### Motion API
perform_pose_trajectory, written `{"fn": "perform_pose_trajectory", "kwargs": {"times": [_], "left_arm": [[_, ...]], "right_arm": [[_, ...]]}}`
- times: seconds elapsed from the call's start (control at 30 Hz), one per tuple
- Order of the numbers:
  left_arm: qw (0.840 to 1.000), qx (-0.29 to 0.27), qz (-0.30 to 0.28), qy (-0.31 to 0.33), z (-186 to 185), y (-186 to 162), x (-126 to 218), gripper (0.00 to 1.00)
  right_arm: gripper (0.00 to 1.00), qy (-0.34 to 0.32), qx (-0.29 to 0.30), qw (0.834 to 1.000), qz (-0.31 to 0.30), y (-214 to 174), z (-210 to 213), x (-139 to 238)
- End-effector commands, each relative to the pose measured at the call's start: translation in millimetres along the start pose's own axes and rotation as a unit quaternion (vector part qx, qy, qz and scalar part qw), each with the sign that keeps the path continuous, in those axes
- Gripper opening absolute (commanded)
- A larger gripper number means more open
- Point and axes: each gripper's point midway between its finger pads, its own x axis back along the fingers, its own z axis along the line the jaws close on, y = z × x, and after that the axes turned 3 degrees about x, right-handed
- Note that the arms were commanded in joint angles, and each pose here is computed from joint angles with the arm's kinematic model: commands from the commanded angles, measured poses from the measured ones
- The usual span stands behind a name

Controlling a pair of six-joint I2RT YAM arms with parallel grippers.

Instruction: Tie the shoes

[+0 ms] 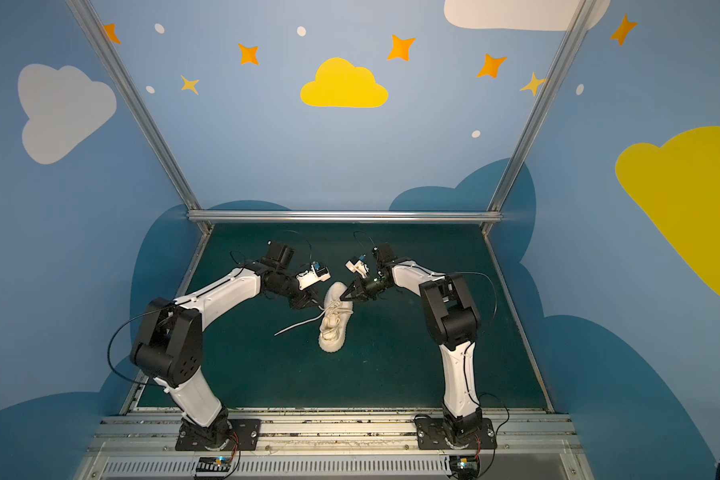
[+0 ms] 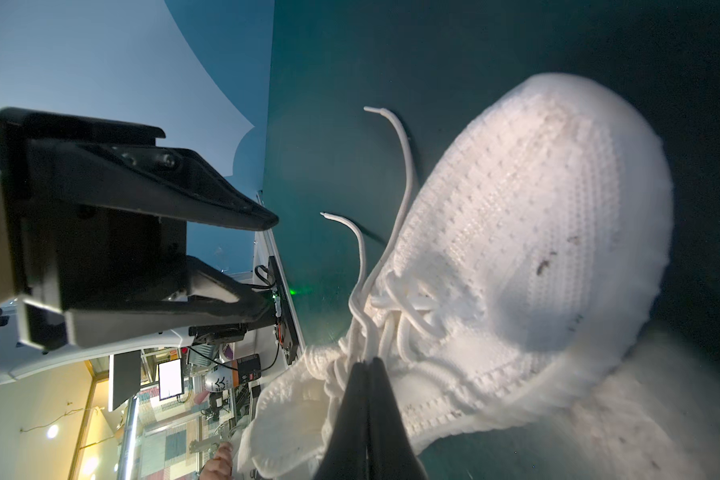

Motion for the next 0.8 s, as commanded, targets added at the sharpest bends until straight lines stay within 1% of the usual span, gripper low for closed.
{"fn": "perform_pose_trajectory", "kwargs": {"times": [0.0,0.1,0.2,0.23,0.33,0.43,0.77], "left_arm": [[0.994,-0.107,0.003,-0.033,-7,-11,-9,0.42],[0.99,-0.139,0.002,-0.038,-3,-18,-19,0.34],[0.986,-0.161,-0.005,-0.045,3,-23,-26,0.34],[0.985,-0.166,-0.003,-0.046,6,-25,-29,0.32],[0.984,-0.173,-0.003,-0.045,15,-31,-31,0.32],[0.983,-0.179,0.002,-0.051,17,-34,-34,0.32],[0.975,-0.219,-0.001,-0.043,14,-39,-54,0.33]], "right_arm": [[0.0,0.004,-0.006,1.0,0.004,1,-4,0],[0.0,0.006,-0.01,1.0,0.004,1,-6,0],[0.0,0.009,-0.014,1.0,0.004,1,-8,0],[0.0,0.01,-0.018,1.0,0.006,0,-9,-1],[0.0,0.01,-0.022,1.0,0.009,-2,-10,0],[0.0,0.011,-0.026,1.0,0.01,-3,-11,0],[0.0,0.015,-0.026,0.999,0.01,-1,-7,2]]}}
